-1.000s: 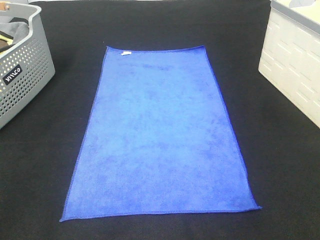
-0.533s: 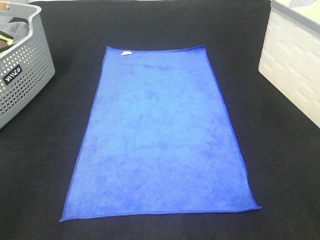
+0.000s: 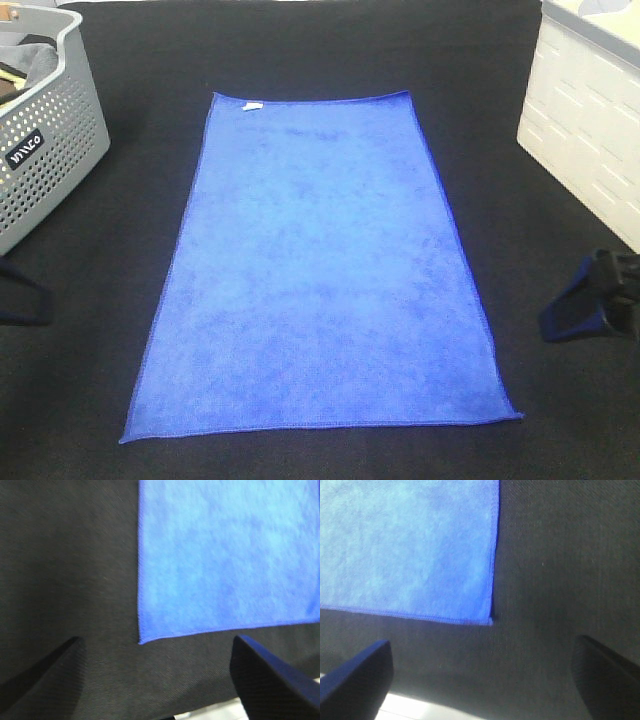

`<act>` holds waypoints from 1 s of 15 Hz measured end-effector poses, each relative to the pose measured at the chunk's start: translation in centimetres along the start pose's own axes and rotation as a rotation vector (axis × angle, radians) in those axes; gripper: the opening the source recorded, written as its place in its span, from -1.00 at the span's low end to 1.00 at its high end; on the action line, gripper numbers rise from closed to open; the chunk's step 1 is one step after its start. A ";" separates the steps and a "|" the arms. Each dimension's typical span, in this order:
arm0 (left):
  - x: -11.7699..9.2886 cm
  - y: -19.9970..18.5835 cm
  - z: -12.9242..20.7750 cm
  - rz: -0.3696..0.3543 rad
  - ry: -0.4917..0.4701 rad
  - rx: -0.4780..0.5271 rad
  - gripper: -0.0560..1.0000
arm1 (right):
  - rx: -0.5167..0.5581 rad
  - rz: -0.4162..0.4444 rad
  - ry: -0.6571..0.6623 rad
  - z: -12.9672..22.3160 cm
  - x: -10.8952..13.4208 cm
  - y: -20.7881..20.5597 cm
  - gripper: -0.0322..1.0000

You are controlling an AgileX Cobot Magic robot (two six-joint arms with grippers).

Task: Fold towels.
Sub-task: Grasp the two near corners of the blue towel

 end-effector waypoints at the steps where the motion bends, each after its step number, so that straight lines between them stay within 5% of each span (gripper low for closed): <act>1: 0.2 1.2 -0.2 0.019 -0.006 0.029 0.53 | 0.009 0.002 0.007 -0.4 -0.2 0.9 0.82; 5: 1.4 5.4 -0.6 0.066 -0.052 0.117 0.53 | -0.001 0.013 0.062 -1.8 -1.1 4.0 0.79; 11: 3.3 9.1 0.0 0.038 -0.075 0.194 0.53 | 0.104 -0.019 0.042 -1.4 -0.8 7.2 0.76; 15: 2.8 11.7 0.8 0.064 -0.065 0.231 0.53 | 0.140 0.018 0.013 -0.8 -0.3 10.2 0.69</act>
Point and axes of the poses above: a point on each arm's last joint axis where the gripper is mounted, y pointing out along that axis toward the gripper, x along the wrist's bending axis when the last joint is at zero, z = x × y, the point moved 1 cm from there along y, pointing out along that axis toward the gripper, and after that the axes turned 6 degrees about y, right-handed, at the moved point
